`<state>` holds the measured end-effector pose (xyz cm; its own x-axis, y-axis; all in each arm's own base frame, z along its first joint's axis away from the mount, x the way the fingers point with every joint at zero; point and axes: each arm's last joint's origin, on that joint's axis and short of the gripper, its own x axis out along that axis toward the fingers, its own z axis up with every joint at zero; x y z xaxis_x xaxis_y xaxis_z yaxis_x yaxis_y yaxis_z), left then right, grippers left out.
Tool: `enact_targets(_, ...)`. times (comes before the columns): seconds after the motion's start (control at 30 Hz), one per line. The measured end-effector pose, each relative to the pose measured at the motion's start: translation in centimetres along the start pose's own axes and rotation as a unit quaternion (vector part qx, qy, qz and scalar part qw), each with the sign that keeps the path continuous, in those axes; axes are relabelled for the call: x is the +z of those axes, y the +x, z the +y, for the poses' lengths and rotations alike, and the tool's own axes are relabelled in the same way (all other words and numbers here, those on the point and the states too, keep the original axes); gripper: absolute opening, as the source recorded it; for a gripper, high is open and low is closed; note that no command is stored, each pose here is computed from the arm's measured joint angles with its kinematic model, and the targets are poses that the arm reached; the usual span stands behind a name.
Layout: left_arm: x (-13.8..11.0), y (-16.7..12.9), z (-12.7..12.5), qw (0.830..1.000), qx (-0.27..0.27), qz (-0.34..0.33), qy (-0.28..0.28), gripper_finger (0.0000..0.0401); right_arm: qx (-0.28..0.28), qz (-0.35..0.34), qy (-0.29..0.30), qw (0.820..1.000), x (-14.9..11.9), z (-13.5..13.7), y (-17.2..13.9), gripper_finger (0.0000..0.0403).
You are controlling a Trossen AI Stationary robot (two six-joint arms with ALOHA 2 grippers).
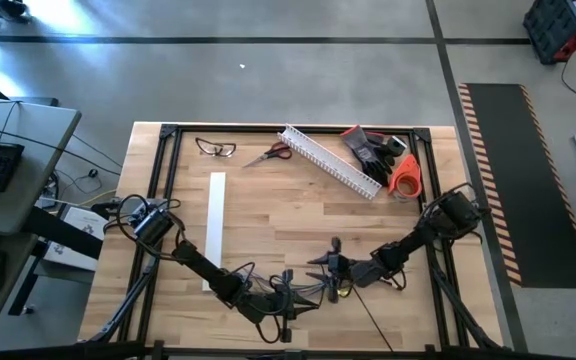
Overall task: Ziptie cables
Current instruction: Wrap the black zip tie on the cable wires
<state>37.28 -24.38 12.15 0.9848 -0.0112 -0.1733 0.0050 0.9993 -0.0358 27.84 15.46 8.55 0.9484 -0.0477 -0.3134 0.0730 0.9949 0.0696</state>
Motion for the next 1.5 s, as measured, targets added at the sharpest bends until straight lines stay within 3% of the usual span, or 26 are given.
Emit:
enact_targets(0.23,0.0,0.0,0.0,1.000,0.000,0.000,0.000,0.0000,0.025,0.019,-0.023,0.999,-1.0,1.8,-1.3,0.0129)
enact_targets(0.5,0.0,0.0,0.0,1.000,0.000,0.000,-0.008,0.0000,-0.057,-0.019,-0.020,0.998,-1.3,2.9,-2.6,0.0126)
enact_targets(0.63,0.0,0.0,0.0,1.000,0.000,0.000,-0.009,0.0000,-0.088,-0.036,-0.023,0.995,-1.0,3.4,-2.8,0.0090)
enact_targets(0.77,0.0,0.0,0.0,1.000,0.000,0.000,-0.009,0.0000,-0.100,-0.045,-0.028,0.994,-0.6,3.7,-2.4,0.0021)
enact_targets(0.87,0.0,0.0,0.0,1.000,0.000,0.000,-0.009,0.0000,-0.129,-0.051,-0.042,0.989,-0.4,3.7,-1.5,0.0007)
enact_targets(1.07,-0.2,0.0,0.0,1.000,0.002,0.009,-0.002,0.0000,-0.085,-0.043,-0.066,0.993,1.4,1.2,1.5,0.0000)
enact_targets(1.27,-0.3,0.0,0.1,1.000,0.003,0.015,-0.003,0.0000,-0.015,-0.059,-0.063,0.996,4.3,-4.3,4.8,0.0000)
enact_targets(1.37,-0.4,0.0,0.1,1.000,0.003,0.017,-0.002,0.0000,-0.011,-0.035,-0.055,0.998,4.3,-6.7,5.7,0.0000)
enact_targets(1.5,-0.5,0.0,0.1,1.000,0.005,0.024,-0.005,0.0000,-0.025,-0.031,-0.057,0.998,5.1,-7.7,5.1,0.0001)
